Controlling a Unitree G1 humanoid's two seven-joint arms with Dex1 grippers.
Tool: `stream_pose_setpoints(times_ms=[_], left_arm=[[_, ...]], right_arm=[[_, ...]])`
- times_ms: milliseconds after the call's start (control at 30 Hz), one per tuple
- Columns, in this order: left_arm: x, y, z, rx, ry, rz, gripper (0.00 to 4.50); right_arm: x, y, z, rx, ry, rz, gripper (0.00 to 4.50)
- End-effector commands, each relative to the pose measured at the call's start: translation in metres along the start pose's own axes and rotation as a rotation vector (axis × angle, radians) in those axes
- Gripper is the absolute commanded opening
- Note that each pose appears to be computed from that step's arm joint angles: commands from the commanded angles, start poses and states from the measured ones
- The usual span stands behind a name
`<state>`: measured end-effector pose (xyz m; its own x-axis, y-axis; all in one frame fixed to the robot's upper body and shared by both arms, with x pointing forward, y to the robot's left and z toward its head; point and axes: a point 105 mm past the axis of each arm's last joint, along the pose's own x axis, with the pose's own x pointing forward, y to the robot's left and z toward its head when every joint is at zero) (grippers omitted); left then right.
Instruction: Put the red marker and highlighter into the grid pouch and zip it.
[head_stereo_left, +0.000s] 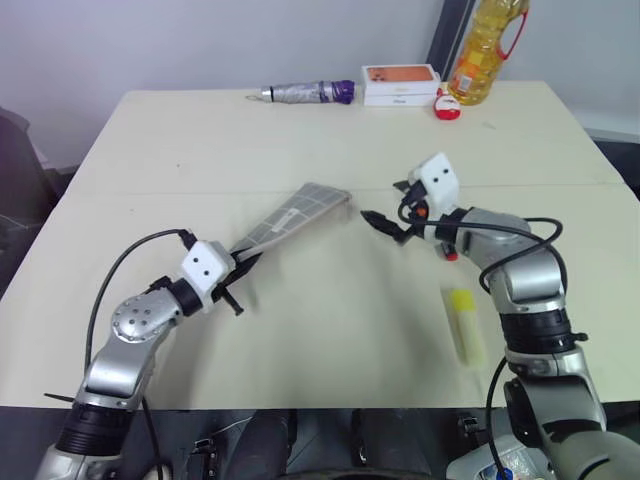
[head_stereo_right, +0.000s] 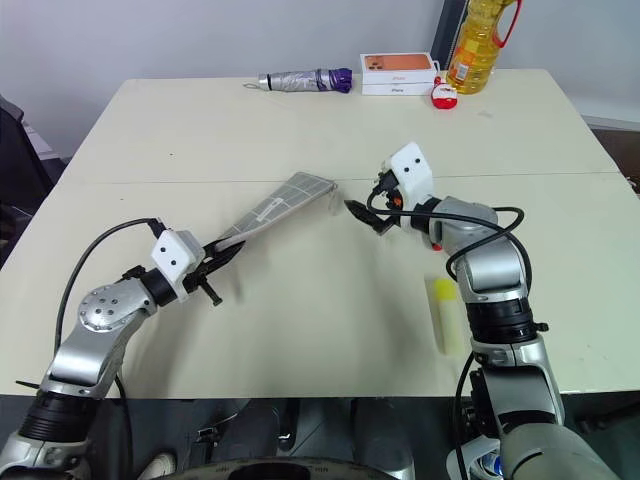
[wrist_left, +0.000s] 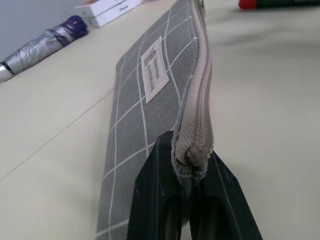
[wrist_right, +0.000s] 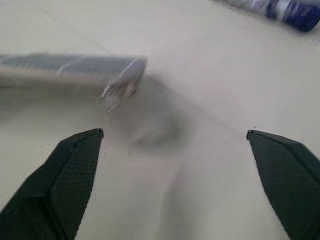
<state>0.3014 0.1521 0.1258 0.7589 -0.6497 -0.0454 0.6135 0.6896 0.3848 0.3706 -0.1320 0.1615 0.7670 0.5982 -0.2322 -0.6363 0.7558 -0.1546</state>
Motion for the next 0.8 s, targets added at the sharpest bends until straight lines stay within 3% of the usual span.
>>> stream_pose_setpoints(times_ms=[33, 400, 467, 700, 800], left_arm=[[0.004, -0.002, 0.017, -0.007, -0.049, 0.017, 0.00], [0.008, -0.015, 0.024, -0.030, -0.065, -0.016, 0.00], [0.007, -0.014, 0.024, -0.031, -0.062, -0.016, 0.00], [0.006, -0.012, 0.022, -0.023, -0.047, 0.011, 0.00], [0.009, -0.014, 0.022, -0.031, -0.046, 0.016, 0.00]], right_arm=[[0.001, 0.017, 0.015, 0.013, -0.065, 0.034, 4.47], [0.028, 0.024, 0.017, 0.087, -0.103, -0.008, 4.47], [0.031, 0.024, 0.019, 0.088, -0.108, -0.006, 3.66], [0.033, 0.040, 0.024, 0.036, -0.108, 0.057, 0.03], [0.030, 0.070, 0.022, -0.067, -0.085, 0.175, 0.03]])
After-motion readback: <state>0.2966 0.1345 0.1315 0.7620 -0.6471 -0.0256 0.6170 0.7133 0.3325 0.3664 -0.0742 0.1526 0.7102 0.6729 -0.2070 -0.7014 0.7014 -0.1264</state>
